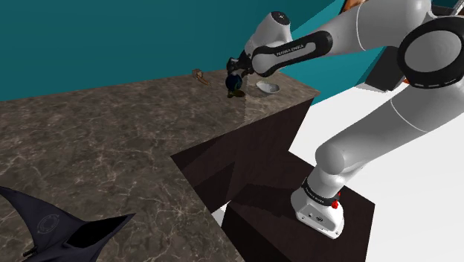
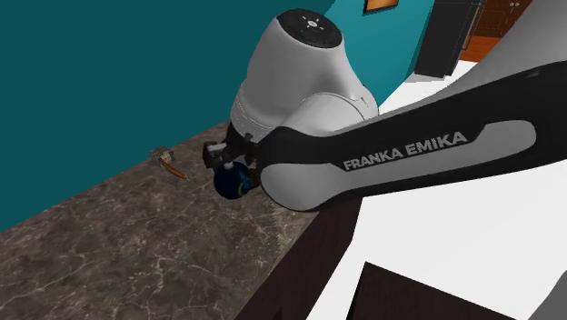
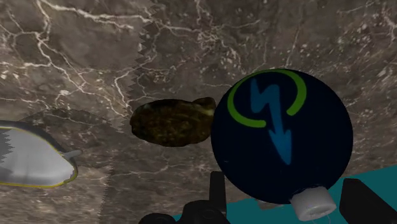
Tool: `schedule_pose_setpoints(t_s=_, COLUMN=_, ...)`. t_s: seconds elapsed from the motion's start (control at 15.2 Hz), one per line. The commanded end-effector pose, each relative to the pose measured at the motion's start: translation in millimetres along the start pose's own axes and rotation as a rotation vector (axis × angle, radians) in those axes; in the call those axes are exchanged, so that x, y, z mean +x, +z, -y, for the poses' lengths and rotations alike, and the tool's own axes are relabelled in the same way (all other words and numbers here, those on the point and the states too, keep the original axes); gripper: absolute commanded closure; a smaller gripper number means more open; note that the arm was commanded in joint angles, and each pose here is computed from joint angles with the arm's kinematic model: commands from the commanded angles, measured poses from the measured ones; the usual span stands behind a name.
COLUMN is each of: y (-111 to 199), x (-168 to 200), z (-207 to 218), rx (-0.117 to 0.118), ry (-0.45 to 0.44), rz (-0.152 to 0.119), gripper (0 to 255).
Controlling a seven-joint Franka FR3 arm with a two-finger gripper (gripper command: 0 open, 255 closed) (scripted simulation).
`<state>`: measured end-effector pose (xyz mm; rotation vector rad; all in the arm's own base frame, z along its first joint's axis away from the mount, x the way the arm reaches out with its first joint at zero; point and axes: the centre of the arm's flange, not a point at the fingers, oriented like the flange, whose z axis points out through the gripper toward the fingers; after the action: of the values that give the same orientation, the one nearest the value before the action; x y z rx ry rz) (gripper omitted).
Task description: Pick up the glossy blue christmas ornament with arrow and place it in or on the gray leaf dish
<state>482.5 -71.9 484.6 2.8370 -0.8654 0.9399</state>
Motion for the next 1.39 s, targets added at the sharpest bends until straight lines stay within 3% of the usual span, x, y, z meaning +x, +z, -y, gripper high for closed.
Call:
schedule_pose_setpoints(t_s=0.0, y=3.3, x=13.2, z=-22.1, rx=0.0, ry=-0.002, rz=-0.001, gripper=255)
schedule_pose_setpoints(t_s=1.32, y=37.6, x=148.2, z=-246.4, rx=0.0, ry=-0.002, rz=-0.001, gripper=255)
